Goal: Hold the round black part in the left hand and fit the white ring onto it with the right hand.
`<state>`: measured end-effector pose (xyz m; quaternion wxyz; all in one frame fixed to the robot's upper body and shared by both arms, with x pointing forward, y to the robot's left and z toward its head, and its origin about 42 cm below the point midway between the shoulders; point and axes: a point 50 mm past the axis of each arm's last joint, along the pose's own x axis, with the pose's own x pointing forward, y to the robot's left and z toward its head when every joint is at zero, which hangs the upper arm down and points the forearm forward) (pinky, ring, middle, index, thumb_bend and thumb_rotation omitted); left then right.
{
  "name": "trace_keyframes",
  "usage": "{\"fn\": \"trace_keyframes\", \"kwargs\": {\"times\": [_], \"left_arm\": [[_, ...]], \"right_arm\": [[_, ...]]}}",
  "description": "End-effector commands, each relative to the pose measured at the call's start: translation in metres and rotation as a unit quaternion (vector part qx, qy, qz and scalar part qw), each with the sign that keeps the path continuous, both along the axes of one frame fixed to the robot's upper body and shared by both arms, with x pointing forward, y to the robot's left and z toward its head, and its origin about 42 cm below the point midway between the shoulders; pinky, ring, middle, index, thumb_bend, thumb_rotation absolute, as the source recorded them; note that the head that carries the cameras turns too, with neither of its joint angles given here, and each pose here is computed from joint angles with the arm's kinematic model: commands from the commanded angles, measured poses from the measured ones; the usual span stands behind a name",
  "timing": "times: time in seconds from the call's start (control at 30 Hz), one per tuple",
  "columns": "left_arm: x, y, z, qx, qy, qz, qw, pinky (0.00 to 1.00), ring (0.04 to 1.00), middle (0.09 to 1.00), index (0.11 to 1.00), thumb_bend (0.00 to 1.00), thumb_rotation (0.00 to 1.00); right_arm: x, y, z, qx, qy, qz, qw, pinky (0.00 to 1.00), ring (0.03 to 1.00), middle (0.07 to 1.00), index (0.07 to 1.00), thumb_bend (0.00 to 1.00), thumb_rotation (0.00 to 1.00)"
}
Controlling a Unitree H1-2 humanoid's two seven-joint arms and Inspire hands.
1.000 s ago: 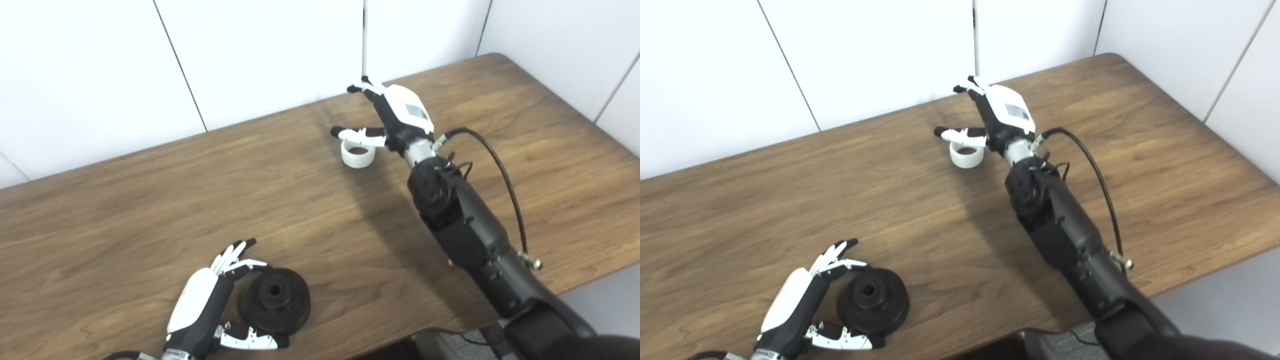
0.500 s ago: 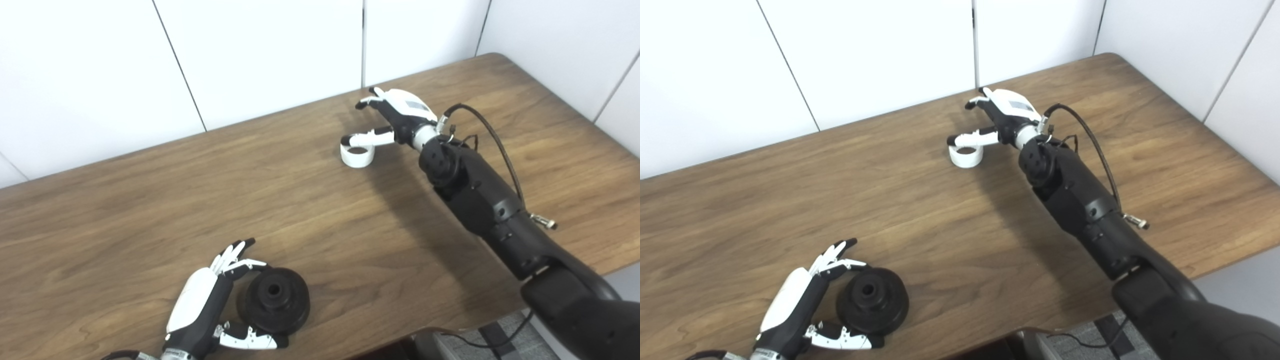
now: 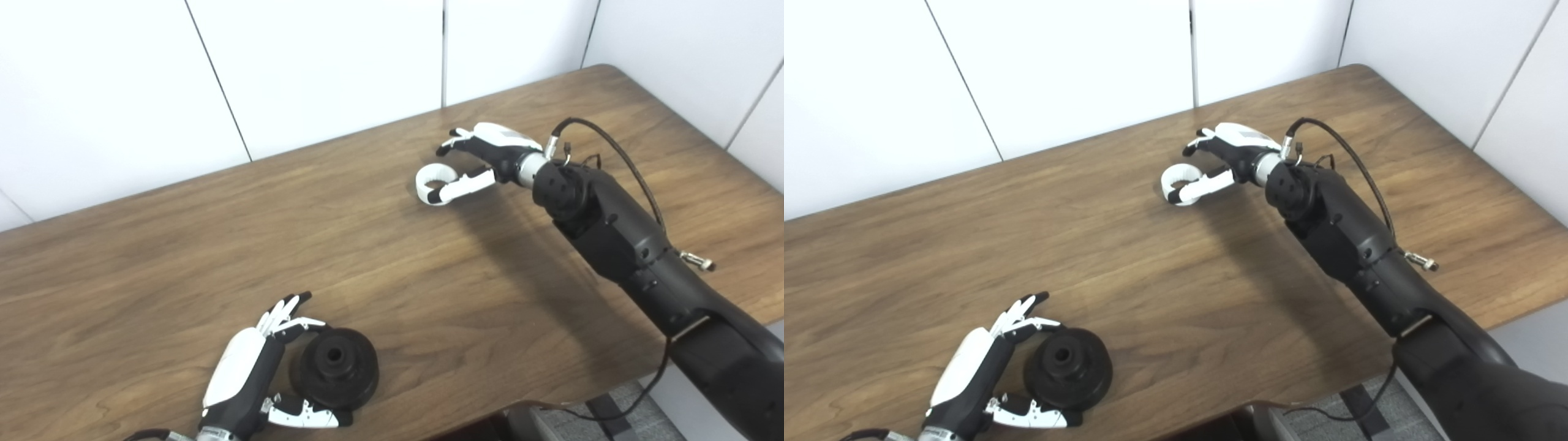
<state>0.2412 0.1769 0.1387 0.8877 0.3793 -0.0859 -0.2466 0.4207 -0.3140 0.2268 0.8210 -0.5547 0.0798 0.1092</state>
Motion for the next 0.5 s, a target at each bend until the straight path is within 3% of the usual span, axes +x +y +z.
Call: {"fn": "trace_keyframes", "kwargs": {"times": [0.0, 0.1, 0.47], "left_arm": [[0.003, 0.001, 0.007, 0.011, -0.018, 0.001, 1.000, 1.00, 1.000, 0.975, 0.589, 0.95, 0.19], [0.003, 0.002, 0.007, 0.008, -0.020, 0.001, 1.000, 1.00, 1.000, 0.973, 0.587, 0.95, 0.19], [0.002, 0.002, 0.008, 0.011, -0.018, 0.003, 1.000, 1.00, 1.000, 0.975, 0.590, 0.95, 0.19]], "right_arm": [[0.003, -0.001, 0.026, -0.005, -0.035, 0.006, 0.999, 1.00, 1.000, 1.000, 0.836, 1.00, 0.64], [0.001, 0.000, 0.024, 0.001, -0.035, 0.008, 0.999, 1.00, 1.000, 1.000, 0.815, 1.00, 0.58], [-0.002, 0.006, 0.010, 0.008, -0.037, 0.011, 0.999, 1.00, 1.000, 1.000, 0.805, 1.00, 0.54]]}}
